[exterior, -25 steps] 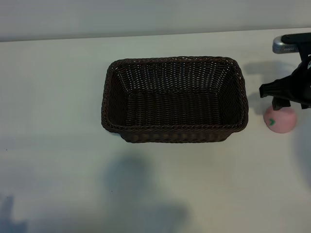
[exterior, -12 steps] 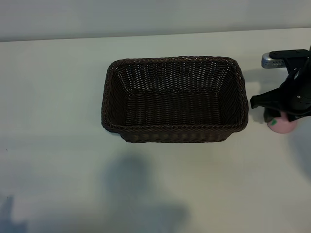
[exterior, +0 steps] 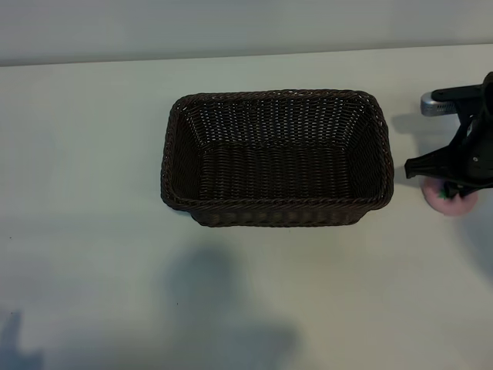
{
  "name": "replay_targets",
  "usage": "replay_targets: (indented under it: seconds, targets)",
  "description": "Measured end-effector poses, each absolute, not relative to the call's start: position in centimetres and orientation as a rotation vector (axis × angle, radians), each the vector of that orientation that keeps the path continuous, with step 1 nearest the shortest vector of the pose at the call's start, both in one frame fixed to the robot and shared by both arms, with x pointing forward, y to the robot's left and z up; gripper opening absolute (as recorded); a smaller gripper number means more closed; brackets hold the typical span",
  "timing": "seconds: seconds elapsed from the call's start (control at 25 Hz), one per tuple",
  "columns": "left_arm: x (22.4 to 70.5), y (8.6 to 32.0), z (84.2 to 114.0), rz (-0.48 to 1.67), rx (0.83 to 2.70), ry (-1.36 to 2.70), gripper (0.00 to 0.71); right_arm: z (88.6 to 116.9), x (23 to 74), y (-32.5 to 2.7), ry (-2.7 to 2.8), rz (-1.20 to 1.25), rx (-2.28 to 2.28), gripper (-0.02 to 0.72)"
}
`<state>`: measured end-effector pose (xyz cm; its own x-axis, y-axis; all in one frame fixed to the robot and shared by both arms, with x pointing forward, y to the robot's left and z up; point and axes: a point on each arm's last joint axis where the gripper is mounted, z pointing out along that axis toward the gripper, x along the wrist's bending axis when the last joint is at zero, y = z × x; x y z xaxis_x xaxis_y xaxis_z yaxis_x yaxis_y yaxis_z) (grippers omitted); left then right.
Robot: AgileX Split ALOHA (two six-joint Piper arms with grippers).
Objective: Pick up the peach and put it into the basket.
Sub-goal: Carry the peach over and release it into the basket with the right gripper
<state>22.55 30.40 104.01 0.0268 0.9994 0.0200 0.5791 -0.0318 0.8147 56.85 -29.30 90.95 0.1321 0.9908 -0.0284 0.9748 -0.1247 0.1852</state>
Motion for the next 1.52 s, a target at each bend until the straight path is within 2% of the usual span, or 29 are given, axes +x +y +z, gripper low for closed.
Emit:
replay_targets:
  seconds: [0.16, 0.36, 0.56, 0.88, 1.04, 1.2, 1.52]
  targets:
    - [22.5, 30.4, 104.0, 0.856, 1.680, 1.619, 0.596, 91.1, 56.8, -29.3, 1.963, 0.152, 2.240, 0.048]
    - [22.5, 30.4, 104.0, 0.856, 1.680, 1.619, 0.596, 92.9, 56.5, -29.3, 1.944, 0.186, 2.225, 0.038]
    - [22.5, 30.4, 104.0, 0.856, 1.680, 1.619, 0.596, 96.9, 55.5, -29.4, 1.906, 0.282, 2.167, 0.038]
    - [22.5, 30.4, 104.0, 0.867, 1.664, 1.641, 0.596, 105.6, 53.7, -29.4, 1.847, 0.458, 2.033, 0.038]
    - [22.5, 30.3, 104.0, 0.899, 1.616, 1.705, 0.596, 107.2, 53.6, -29.1, 1.861, 0.502, 2.020, 0.038]
    - [22.5, 30.2, 104.0, 0.907, 1.604, 1.721, 0.596, 107.3, 53.5, -26.9, 1.960, 0.549, 1.961, 0.038]
    - [22.5, 30.2, 104.0, 0.906, 1.604, 1.720, 0.596, 107.5, 53.4, -18.7, 2.174, 0.715, 1.715, 0.038]
